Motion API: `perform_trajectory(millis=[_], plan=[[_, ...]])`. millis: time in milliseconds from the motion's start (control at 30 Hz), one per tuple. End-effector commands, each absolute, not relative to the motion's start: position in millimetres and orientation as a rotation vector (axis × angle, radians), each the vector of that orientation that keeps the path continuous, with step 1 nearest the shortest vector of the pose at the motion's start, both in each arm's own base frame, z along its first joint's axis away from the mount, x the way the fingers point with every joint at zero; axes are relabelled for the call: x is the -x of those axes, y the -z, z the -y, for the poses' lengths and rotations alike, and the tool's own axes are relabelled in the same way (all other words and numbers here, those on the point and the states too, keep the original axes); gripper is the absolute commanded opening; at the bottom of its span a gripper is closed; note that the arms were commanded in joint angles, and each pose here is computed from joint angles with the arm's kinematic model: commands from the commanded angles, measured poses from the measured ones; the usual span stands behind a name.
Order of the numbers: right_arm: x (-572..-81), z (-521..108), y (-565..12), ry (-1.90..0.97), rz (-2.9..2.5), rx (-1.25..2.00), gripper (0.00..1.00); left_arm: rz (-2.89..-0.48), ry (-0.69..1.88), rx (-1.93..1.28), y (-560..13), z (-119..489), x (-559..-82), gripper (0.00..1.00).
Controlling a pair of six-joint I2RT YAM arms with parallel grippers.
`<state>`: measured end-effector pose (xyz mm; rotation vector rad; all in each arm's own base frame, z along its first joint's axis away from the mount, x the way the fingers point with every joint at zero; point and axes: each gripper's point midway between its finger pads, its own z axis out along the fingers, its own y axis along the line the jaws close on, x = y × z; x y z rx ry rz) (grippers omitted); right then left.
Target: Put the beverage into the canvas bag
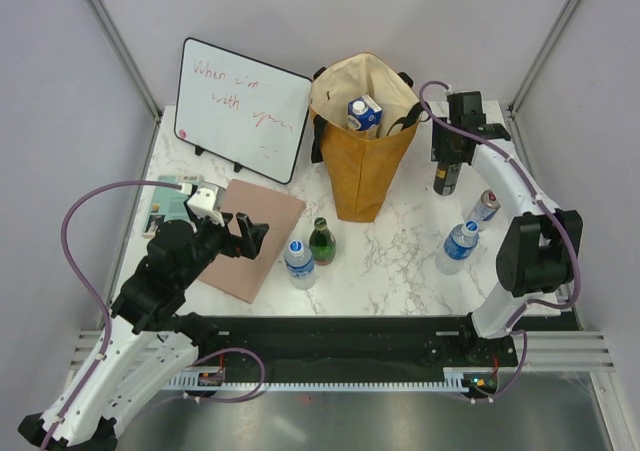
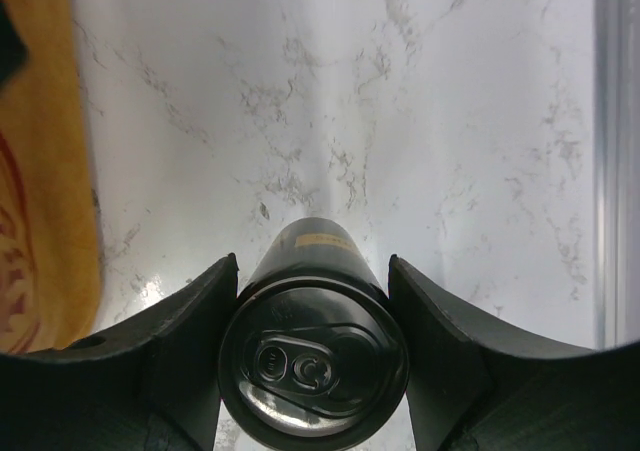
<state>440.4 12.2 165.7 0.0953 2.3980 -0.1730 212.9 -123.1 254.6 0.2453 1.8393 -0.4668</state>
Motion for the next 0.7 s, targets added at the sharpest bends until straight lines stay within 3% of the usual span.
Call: perform_trajectory(millis=[0, 167, 433, 667], plan=[[-449.6, -3.0, -286.2, 0.168, -2.128, -0.175, 0.0, -1.8, 0.475, -0.267, -262.7, 126.9, -215.3, 0.99], [-440.6, 0.5, -341.0, 0.166, -2.033, -0.205, 0.0, -1.803, 0.475, -0.269, -262.0, 127.2, -215.2, 0.99], [-426.6, -7.8, -481.1, 0.077, -1.704, -0.2, 0.0, -1.804, 0.476, -0.27, -261.6, 127.8, -215.6, 0.99], [-413.2, -65.8, -560.3, -0.087, -1.484, -0.052, 0.0, -1.801, 0.474, -0.267, -262.7, 127.2, -215.6, 0.99]])
